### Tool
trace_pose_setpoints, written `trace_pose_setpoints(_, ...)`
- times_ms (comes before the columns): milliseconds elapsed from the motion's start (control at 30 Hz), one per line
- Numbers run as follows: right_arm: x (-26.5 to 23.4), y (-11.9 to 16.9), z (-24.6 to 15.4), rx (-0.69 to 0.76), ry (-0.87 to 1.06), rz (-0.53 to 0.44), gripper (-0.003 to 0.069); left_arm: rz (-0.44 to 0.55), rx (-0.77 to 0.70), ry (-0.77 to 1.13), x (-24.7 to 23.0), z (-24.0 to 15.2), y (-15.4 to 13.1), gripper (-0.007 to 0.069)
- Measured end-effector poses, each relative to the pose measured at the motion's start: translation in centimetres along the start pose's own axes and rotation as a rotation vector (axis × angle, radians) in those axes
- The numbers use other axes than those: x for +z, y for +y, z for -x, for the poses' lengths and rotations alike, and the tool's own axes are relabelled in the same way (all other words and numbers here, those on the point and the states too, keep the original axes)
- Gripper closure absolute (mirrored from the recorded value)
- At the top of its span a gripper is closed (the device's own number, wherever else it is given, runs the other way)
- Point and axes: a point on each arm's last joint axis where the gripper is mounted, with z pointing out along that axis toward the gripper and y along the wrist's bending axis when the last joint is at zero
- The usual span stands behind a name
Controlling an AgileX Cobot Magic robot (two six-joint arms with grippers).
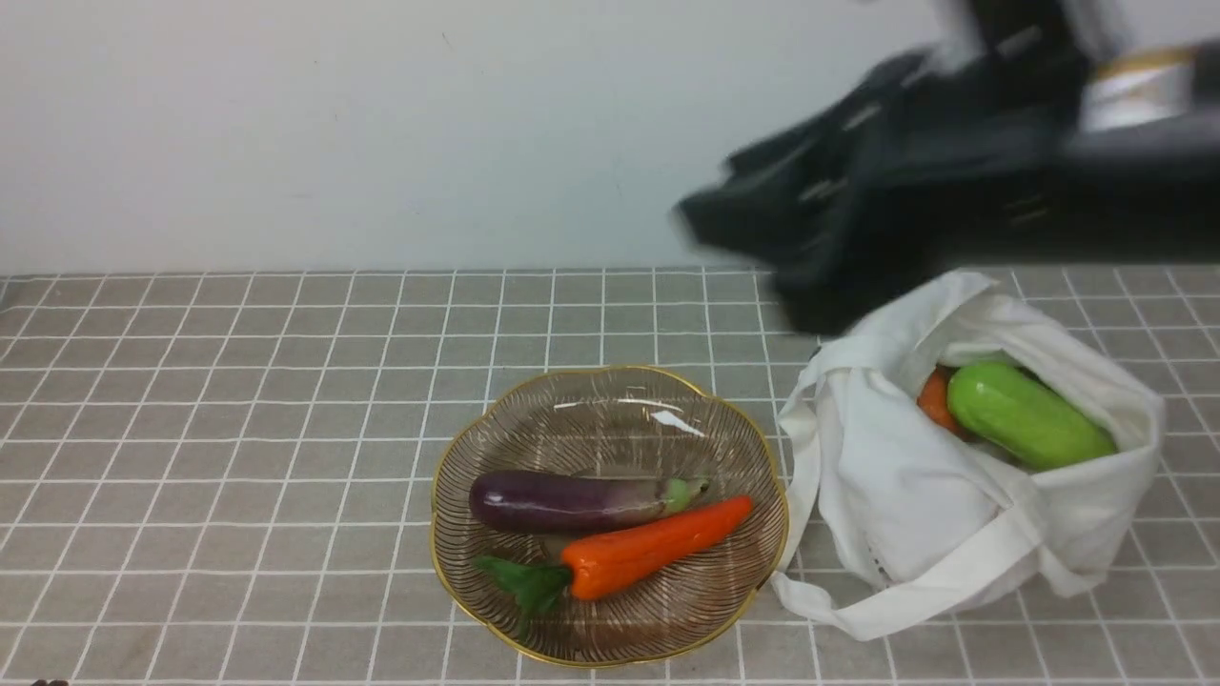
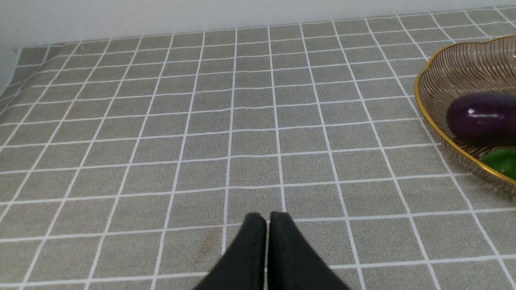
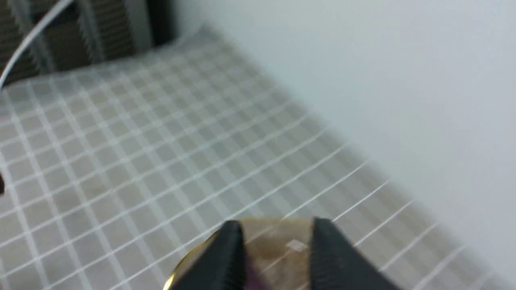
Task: Take vegetables from bag on grey coffee tablecloth place on plate.
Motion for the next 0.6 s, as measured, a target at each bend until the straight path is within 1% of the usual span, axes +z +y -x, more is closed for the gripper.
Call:
trace_pose_setpoints(33,-2.5,0.0,0.6,-0.012,-0.042,-0.036,0.0559,0.000,0.000,0.000,0.0,0.0,0.0,0.0630)
trace_pose_setpoints(67,-4.5,0.1,1.0,-0.012,-0.079,-0.066,0.0596,0.000,0.000,0.000,0.0,0.0,0.0,0.0630)
trace_pose_setpoints(100,-8.6,0.2,1.3,0.011,-0.142,-0.125,0.0641,0.000,0.000,0.000,0.0,0.0,0.0,0.0630)
trace_pose_setpoints(133,-11.1,0.3,1.3,0.036,-0.187,-0.162,0.0653,0.000,0.000,0.000,0.0,0.0,0.0,0.0630)
trace_pose_setpoints(167,-11.1,0.3,1.3,0.037,-0.184,-0.161,0.0655,0.000,0.000,0.000,0.0,0.0,0.0,0.0630)
trace_pose_setpoints(200,-13.0,0.4,1.2,0.063,-0.218,-0.187,0.0661,0.000,0.000,0.000,0.0,0.0,0.0,0.0630)
trace_pose_setpoints(233,-17.3,0.7,0.6,0.124,-0.309,-0.250,0.0670,0.000,0.000,0.000,0.0,0.0,0.0,0.0630)
trace_pose_setpoints(267,-18.8,0.8,0.0,0.160,-0.352,-0.273,0.0671,0.000,0.000,0.000,0.0,0.0,0.0,0.0630)
trace_pose_setpoints(300,-19.7,0.8,-0.2,0.156,-0.377,-0.289,0.0671,0.000,0.000,0.000,0.0,0.0,0.0,0.0630)
trace_pose_setpoints(333,-22.3,1.1,-1.9,0.182,-0.455,-0.335,0.0671,0.000,0.000,0.000,0.0,0.0,0.0,0.0630)
trace_pose_setpoints(367,-22.6,1.2,-2.1,0.183,-0.467,-0.340,0.0671,0.000,0.000,0.000,0.0,0.0,0.0,0.0630)
trace_pose_setpoints(433,-24.5,1.8,-5.4,0.200,-0.555,-0.375,0.0672,0.000,0.000,0.000,0.0,0.0,0.0,0.0630)
trace_pose_setpoints(467,-24.2,1.8,-5.8,0.206,-0.550,-0.374,0.0672,0.000,0.000,0.000,0.0,0.0,0.0,0.0630)
trace_pose_setpoints(500,-24.4,2.3,-7.6,0.217,-0.596,-0.362,0.0672,0.000,0.000,0.000,0.0,0.0,0.0,0.0630)
trace_pose_setpoints(600,-23.5,3.0,-10.1,0.225,-0.666,-0.319,0.0672,0.000,0.000,0.000,0.0,0.0,0.0,0.0630)
